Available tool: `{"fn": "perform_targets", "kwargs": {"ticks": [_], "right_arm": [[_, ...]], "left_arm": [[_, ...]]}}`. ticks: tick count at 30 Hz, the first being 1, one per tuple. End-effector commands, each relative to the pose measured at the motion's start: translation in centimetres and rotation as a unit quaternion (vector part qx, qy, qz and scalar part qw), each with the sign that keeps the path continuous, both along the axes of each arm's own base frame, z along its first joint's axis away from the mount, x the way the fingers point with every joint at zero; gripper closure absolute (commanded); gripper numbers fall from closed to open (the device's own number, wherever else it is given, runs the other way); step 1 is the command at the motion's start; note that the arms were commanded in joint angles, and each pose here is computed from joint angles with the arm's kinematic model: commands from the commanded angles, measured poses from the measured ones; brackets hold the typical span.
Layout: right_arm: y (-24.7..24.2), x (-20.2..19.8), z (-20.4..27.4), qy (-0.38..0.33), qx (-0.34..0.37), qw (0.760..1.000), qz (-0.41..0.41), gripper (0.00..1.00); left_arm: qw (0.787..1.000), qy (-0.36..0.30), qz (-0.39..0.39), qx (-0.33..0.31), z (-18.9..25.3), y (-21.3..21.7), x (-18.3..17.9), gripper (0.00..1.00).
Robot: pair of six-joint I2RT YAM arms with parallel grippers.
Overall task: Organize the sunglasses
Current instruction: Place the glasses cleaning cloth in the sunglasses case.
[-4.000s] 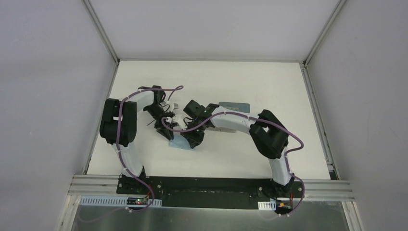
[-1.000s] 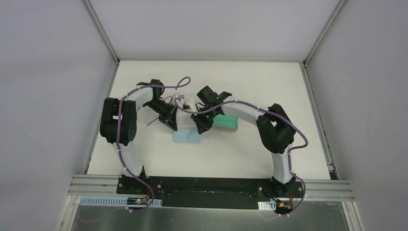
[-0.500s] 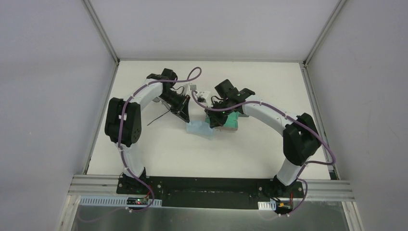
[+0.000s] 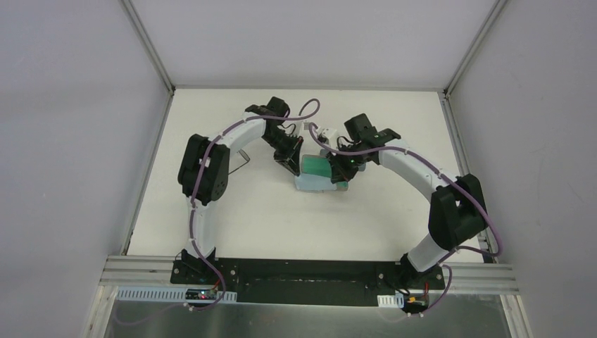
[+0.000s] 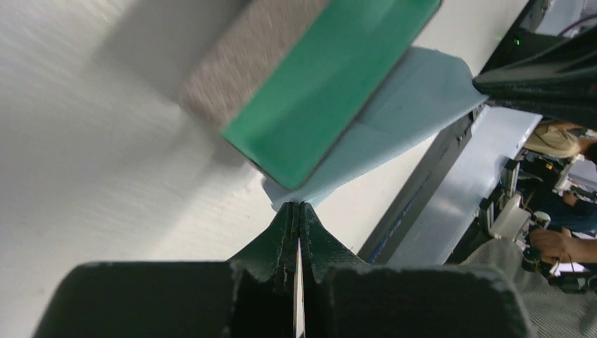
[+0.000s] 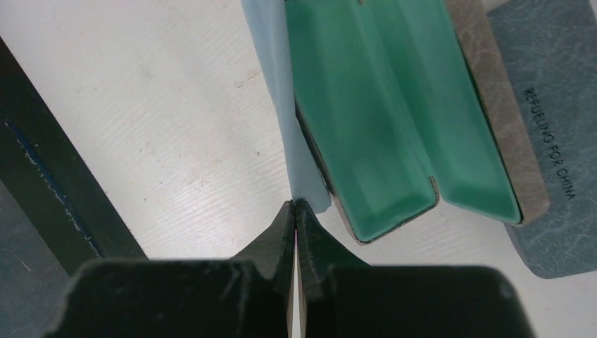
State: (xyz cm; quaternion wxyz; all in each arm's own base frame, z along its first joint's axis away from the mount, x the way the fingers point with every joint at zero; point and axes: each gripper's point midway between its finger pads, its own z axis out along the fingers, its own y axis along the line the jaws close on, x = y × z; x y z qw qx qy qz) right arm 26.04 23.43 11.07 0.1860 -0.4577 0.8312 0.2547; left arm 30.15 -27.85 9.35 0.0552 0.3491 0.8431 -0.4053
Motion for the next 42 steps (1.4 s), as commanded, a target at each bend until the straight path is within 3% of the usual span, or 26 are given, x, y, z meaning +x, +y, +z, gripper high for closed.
{"fn": "perform_targets", "kwargs": {"ticks": [1, 42], "right_arm": [[-1.4, 1.1, 0.5, -0.019, 0.001, 1.0, -0.01, 1.0], [-4.2, 4.2, -5.6, 0.022, -0.056, 0.996, -0.065, 1.0]], "left_arm": [[0.998, -0.051, 0.024, 0.014, 0.3, -1.3, 3.8, 1.0], [0.996, -0.067, 0.009, 0.059, -3.8, -3.1, 5.4, 1.0]]}}
